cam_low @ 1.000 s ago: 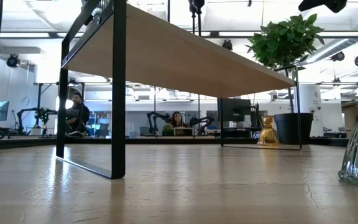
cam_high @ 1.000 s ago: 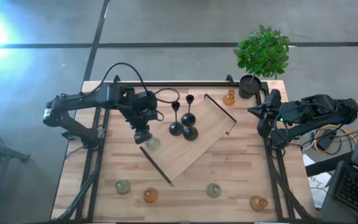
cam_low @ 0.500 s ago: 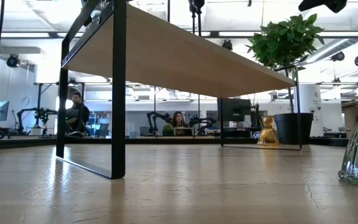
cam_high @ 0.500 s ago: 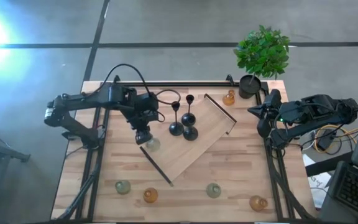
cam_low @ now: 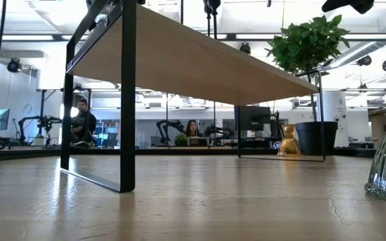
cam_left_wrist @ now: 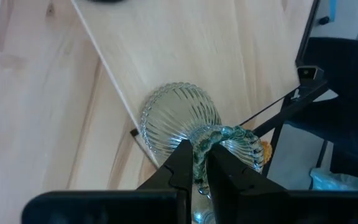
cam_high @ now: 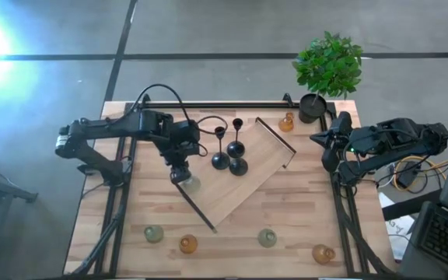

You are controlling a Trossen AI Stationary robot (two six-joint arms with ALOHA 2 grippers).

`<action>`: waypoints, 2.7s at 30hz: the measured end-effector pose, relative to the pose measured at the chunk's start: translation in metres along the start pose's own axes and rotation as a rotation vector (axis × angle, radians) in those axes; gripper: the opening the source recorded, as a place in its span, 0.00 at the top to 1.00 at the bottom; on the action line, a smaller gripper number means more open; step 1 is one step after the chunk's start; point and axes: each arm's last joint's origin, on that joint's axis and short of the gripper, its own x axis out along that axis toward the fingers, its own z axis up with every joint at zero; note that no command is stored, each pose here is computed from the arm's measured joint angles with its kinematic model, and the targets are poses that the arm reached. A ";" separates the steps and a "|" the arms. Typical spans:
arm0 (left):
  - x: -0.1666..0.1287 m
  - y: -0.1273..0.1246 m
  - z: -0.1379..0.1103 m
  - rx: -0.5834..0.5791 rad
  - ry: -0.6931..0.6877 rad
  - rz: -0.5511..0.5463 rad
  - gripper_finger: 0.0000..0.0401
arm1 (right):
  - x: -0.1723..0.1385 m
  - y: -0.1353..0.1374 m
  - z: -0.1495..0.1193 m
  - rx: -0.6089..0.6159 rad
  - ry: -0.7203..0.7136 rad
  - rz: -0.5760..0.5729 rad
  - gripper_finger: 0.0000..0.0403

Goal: Pick & Place candle stick holders
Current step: Put the top green candle holder on the shelf, then put the bottom left yellow candle holder on the shelf

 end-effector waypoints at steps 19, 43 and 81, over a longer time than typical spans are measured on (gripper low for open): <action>0.007 0.001 0.002 0.010 0.016 -0.018 0.80 | 0.000 0.000 0.000 0.000 0.000 0.000 0.98; 0.006 0.000 0.004 0.005 0.001 -0.034 0.72 | 0.000 0.000 0.000 0.000 0.001 0.001 0.98; -0.071 -0.018 -0.015 -0.095 -0.044 0.049 0.72 | 0.000 0.000 0.000 0.001 0.001 0.002 0.98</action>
